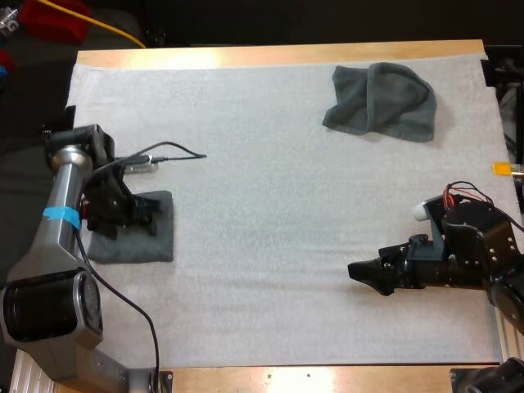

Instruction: Pick towel from pile, fold and stack

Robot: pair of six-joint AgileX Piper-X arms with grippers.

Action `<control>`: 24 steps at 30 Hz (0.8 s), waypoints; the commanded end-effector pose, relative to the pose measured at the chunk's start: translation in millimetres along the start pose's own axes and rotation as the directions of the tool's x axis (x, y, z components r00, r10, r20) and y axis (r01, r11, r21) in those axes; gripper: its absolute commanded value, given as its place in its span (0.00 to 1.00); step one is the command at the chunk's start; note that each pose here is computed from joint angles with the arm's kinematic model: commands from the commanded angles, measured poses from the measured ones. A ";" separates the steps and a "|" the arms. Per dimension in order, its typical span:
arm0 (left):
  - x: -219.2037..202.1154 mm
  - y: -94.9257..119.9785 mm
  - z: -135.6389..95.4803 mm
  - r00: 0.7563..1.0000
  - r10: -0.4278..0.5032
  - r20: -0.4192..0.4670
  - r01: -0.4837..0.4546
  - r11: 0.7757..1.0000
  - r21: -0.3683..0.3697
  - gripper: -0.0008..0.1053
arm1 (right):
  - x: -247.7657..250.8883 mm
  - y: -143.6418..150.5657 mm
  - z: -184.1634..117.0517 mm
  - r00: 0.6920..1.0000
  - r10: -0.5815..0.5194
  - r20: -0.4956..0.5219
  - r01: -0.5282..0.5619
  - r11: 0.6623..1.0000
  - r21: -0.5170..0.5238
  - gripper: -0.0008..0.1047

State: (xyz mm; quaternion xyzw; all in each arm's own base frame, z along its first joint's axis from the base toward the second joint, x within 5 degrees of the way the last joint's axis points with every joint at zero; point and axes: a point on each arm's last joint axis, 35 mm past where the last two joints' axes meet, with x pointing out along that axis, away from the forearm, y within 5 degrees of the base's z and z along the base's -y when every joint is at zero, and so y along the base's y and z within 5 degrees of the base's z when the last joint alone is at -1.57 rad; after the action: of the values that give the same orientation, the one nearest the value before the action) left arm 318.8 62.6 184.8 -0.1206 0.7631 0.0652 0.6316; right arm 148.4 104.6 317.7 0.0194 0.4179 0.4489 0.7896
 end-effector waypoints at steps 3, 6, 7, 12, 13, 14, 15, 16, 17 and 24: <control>10.3 0.8 -2.1 1.000 -0.008 0.023 0.009 1.000 -0.011 0.67 | -2.5 1.9 2.4 1.000 0.010 0.015 -0.009 1.000 -0.022 0.72; 12.3 0.9 -2.3 1.000 -0.008 0.027 0.009 1.000 -0.011 0.67 | -2.5 1.9 2.5 1.000 0.009 0.016 -0.009 1.000 -0.022 0.72; 10.7 0.8 -2.4 1.000 -0.009 0.030 0.009 1.000 -0.011 0.67 | -2.5 1.8 2.7 1.000 0.005 0.018 -0.004 1.000 -0.024 0.72; -10.4 -2.3 -6.7 0.993 -0.070 0.098 0.069 0.998 0.011 0.67 | -2.6 1.8 6.6 0.999 0.002 0.051 0.000 1.000 -0.031 0.72; -19.8 -3.2 -9.3 0.988 -0.082 0.128 0.080 0.997 0.021 0.67 | -2.7 1.9 7.8 0.998 0.003 0.060 -0.001 1.000 -0.026 0.72; -24.8 -3.5 -10.4 0.986 -0.085 0.144 0.082 0.996 0.027 0.67 | -2.7 2.0 8.3 0.998 0.003 0.064 -0.001 1.000 -0.026 0.72; -35.7 -4.0 -13.8 0.979 -0.088 0.181 0.083 0.996 0.038 0.67 | -2.8 2.0 9.3 0.997 0.004 0.072 -0.002 1.000 -0.026 0.72; -45.7 -4.5 -17.4 0.972 -0.091 0.218 0.083 0.996 0.045 0.67 | -2.8 2.1 9.8 0.997 0.003 0.077 -0.001 1.000 -0.025 0.72; -52.0 -4.8 -20.4 0.966 -0.095 0.242 0.086 0.995 0.049 0.67 | -2.8 1.9 10.2 0.997 -0.002 0.080 0.004 1.000 -0.025 0.72; -109.5 -13.2 -61.6 0.880 -0.131 0.456 0.088 0.990 0.115 0.67 | -3.0 -0.2 11.1 0.994 -0.061 0.091 0.062 0.998 -0.004 0.72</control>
State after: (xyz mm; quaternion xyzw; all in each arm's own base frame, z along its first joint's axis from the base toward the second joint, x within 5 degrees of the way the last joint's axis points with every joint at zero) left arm 284.6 48.2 297.6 -0.1195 0.5955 0.0291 0.7939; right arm 154.8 106.0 322.3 0.0259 0.3932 0.4235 0.8157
